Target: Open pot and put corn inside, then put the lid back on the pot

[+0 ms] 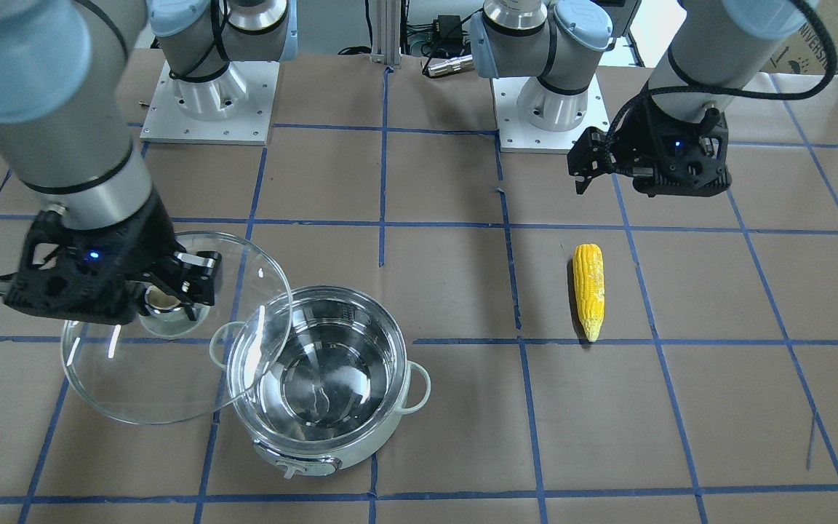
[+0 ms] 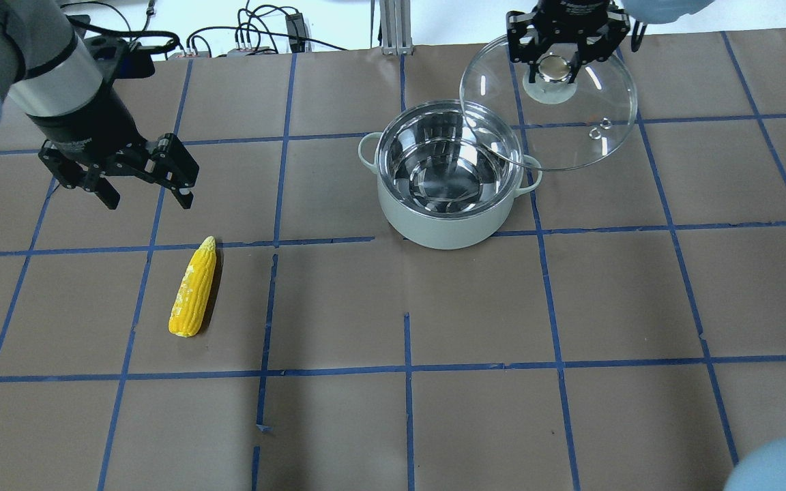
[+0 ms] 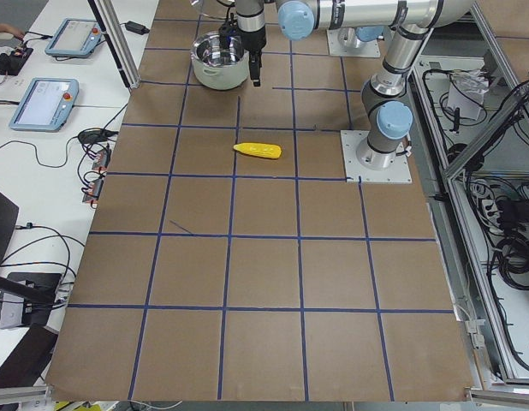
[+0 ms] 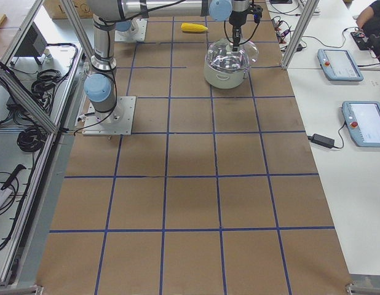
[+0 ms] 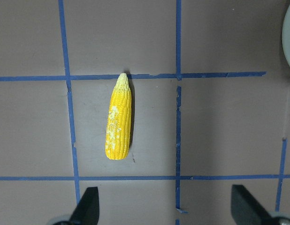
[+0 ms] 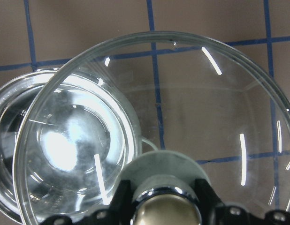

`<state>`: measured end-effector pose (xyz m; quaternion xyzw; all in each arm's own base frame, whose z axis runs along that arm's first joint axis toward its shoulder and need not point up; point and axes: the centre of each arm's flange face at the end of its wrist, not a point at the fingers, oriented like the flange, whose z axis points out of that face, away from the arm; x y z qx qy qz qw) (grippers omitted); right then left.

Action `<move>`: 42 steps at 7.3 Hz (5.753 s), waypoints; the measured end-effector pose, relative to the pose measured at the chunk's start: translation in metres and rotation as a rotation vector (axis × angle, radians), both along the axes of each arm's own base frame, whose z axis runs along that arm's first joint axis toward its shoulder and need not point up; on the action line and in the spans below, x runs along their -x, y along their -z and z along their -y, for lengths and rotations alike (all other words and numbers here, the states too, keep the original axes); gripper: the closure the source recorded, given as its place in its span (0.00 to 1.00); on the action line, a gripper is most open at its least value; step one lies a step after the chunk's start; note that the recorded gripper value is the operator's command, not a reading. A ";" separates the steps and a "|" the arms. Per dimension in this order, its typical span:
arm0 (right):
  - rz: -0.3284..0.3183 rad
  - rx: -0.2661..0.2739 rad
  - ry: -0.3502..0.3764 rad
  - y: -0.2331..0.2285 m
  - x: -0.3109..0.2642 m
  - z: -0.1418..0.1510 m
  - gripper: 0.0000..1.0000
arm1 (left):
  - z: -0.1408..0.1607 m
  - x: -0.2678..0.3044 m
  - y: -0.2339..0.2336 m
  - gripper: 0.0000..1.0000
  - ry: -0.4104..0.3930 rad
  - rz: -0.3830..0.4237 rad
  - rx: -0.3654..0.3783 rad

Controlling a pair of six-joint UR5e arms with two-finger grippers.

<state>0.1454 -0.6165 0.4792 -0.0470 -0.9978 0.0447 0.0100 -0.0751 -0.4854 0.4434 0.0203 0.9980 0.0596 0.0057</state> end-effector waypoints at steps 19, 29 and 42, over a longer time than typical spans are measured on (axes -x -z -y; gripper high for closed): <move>0.002 -0.046 -0.031 0.012 0.060 -0.028 0.77 | 0.010 -0.032 0.232 0.85 0.080 -0.024 0.101; -0.008 -0.057 -0.006 0.010 0.080 -0.029 0.77 | 0.176 0.308 0.104 0.83 -0.041 -0.127 0.146; -0.003 -0.019 -0.058 -0.009 0.034 -0.035 0.76 | 0.174 0.279 0.074 0.00 0.037 -0.046 0.089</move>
